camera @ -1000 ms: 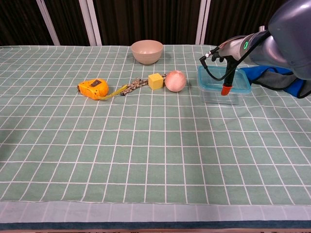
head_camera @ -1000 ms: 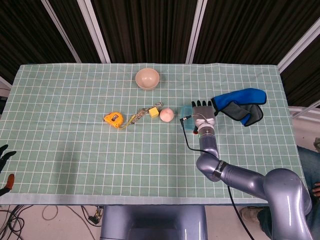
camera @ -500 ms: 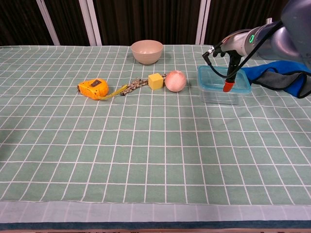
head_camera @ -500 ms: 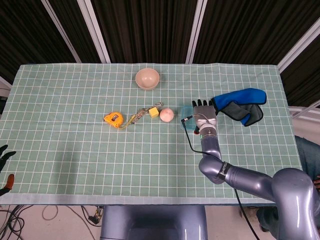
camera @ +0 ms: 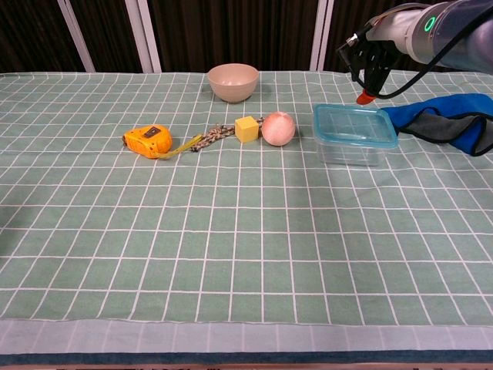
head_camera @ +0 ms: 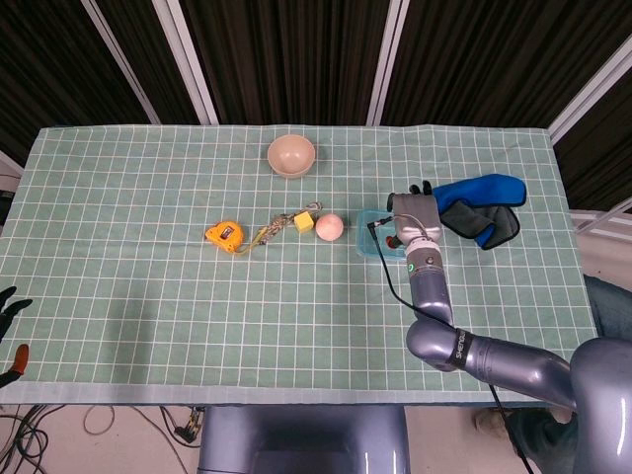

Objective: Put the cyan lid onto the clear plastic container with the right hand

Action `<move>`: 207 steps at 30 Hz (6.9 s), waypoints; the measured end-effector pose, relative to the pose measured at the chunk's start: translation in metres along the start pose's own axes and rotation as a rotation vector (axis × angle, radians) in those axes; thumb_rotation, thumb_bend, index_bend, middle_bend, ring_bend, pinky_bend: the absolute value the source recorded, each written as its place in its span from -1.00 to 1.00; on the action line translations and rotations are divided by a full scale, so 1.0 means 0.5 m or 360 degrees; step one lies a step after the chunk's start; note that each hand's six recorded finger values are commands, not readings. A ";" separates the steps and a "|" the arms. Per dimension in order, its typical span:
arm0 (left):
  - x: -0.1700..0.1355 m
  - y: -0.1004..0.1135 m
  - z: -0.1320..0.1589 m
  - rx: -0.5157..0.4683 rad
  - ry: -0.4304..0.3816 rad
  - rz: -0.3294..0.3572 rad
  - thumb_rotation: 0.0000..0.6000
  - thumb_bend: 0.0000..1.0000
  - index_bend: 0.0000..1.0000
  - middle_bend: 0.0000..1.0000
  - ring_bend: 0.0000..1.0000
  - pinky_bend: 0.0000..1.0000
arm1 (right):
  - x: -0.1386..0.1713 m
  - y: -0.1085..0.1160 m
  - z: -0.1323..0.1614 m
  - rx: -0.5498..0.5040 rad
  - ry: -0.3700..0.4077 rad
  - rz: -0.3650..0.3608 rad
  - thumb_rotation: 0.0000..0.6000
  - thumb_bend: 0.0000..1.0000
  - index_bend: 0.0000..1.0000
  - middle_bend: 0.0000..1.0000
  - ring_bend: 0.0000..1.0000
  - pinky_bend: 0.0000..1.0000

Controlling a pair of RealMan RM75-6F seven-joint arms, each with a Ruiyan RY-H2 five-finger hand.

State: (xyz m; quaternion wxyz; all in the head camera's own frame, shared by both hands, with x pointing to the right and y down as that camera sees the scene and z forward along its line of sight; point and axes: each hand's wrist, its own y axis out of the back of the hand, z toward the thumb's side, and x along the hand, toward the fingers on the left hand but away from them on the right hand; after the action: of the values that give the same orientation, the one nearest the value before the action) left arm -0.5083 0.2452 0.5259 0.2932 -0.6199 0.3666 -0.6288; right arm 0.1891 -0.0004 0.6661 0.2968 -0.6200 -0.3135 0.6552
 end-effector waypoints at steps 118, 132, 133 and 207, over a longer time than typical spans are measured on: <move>0.005 -0.008 -0.007 -0.0027 0.0059 -0.0039 1.00 0.03 -0.65 -1.00 -1.00 -1.00 | -0.130 -0.136 -0.090 -0.0007 -0.0139 0.0035 1.00 -0.01 0.40 -0.49 -0.63 -1.00; 0.005 -0.008 -0.007 -0.0027 0.0056 -0.0042 1.00 0.03 -0.65 -1.00 -1.00 -1.00 | -0.129 -0.148 -0.103 -0.0007 -0.0159 0.0064 1.00 -0.01 0.41 -0.49 -0.63 -1.00; 0.005 -0.008 -0.007 -0.0028 0.0056 -0.0042 1.00 0.03 -0.65 -1.00 -1.00 -1.00 | -0.128 -0.148 -0.103 -0.0008 -0.0157 0.0065 1.00 -0.01 0.41 -0.49 -0.63 -1.00; 0.001 -0.007 -0.013 -0.0078 0.0050 -0.0083 1.00 0.03 -0.65 -1.00 -1.00 -1.00 | 0.014 -0.180 0.060 -0.0057 0.0193 -0.0012 1.00 -0.07 0.41 -0.60 -0.75 -1.00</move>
State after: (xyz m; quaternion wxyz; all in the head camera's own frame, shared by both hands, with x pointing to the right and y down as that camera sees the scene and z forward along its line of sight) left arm -0.5145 0.2472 0.5293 0.2557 -0.6262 0.3700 -0.6369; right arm 0.1586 0.0604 0.7331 0.3066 -0.6625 -0.3091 0.6095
